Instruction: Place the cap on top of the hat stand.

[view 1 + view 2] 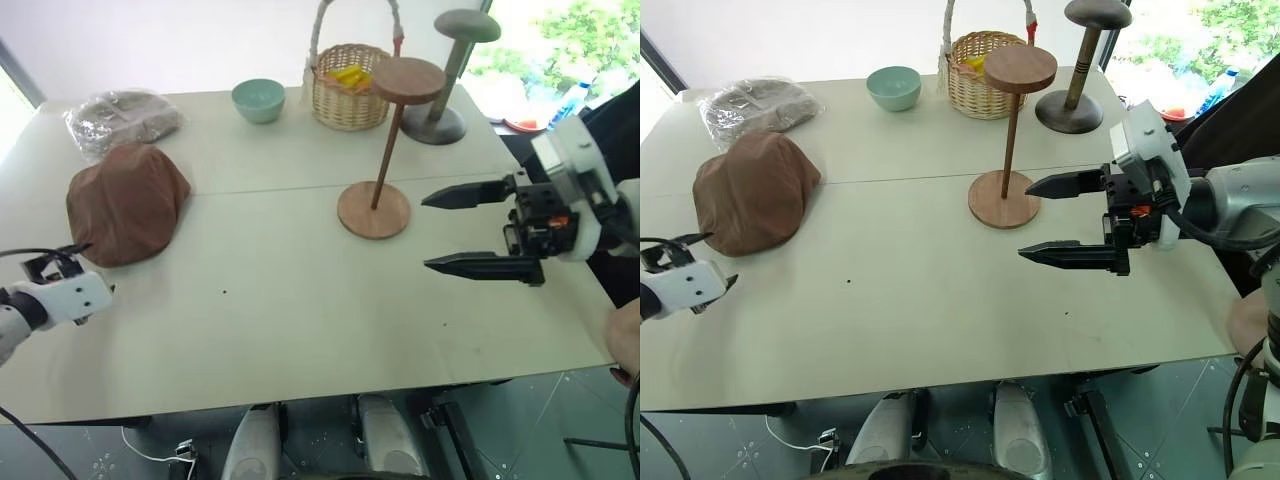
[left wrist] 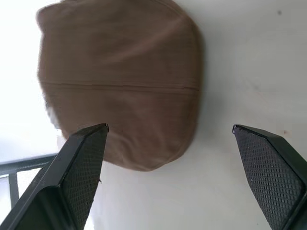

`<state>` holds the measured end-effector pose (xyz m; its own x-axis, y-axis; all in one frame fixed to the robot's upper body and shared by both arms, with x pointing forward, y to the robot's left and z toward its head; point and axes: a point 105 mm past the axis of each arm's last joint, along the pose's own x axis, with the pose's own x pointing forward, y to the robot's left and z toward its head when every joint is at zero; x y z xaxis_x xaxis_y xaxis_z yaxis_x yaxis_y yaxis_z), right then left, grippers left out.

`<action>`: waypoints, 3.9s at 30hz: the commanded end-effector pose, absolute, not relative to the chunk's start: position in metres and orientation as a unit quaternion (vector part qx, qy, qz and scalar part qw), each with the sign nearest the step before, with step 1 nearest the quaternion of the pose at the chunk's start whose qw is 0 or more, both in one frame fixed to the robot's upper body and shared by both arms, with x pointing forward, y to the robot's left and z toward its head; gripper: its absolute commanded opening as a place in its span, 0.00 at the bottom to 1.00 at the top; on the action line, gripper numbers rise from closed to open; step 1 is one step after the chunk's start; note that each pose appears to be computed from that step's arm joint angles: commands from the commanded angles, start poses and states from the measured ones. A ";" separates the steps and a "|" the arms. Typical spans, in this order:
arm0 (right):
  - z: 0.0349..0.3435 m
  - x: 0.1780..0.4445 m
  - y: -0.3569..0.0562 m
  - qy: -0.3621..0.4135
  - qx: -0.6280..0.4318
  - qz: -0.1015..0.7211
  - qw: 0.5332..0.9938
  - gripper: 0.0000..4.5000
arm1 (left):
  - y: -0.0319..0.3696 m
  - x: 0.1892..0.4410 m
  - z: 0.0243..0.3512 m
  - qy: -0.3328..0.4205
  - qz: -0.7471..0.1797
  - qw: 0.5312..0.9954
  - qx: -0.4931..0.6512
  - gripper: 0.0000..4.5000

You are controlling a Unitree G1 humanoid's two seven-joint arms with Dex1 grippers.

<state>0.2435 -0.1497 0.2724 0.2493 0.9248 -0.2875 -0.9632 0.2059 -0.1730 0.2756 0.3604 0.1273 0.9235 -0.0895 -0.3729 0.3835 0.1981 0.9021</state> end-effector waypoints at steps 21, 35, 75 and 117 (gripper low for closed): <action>0.303 0.248 -0.139 -0.004 -0.153 0.569 0.808 1.00 | 0.358 0.355 0.115 0.066 -0.040 0.748 0.660 0.97; 0.311 0.257 -0.137 -0.024 -0.144 0.557 0.817 1.00 | 0.323 0.387 0.115 0.032 -0.083 0.733 0.674 0.97; 0.361 0.258 -0.224 -0.068 -0.163 0.397 0.900 1.00 | 0.166 0.386 0.405 -0.405 -0.067 0.739 0.534 0.01; 0.336 0.258 -0.200 -0.064 -0.196 0.391 0.897 1.00 | 0.060 0.358 0.324 -0.379 -0.334 0.696 0.511 0.91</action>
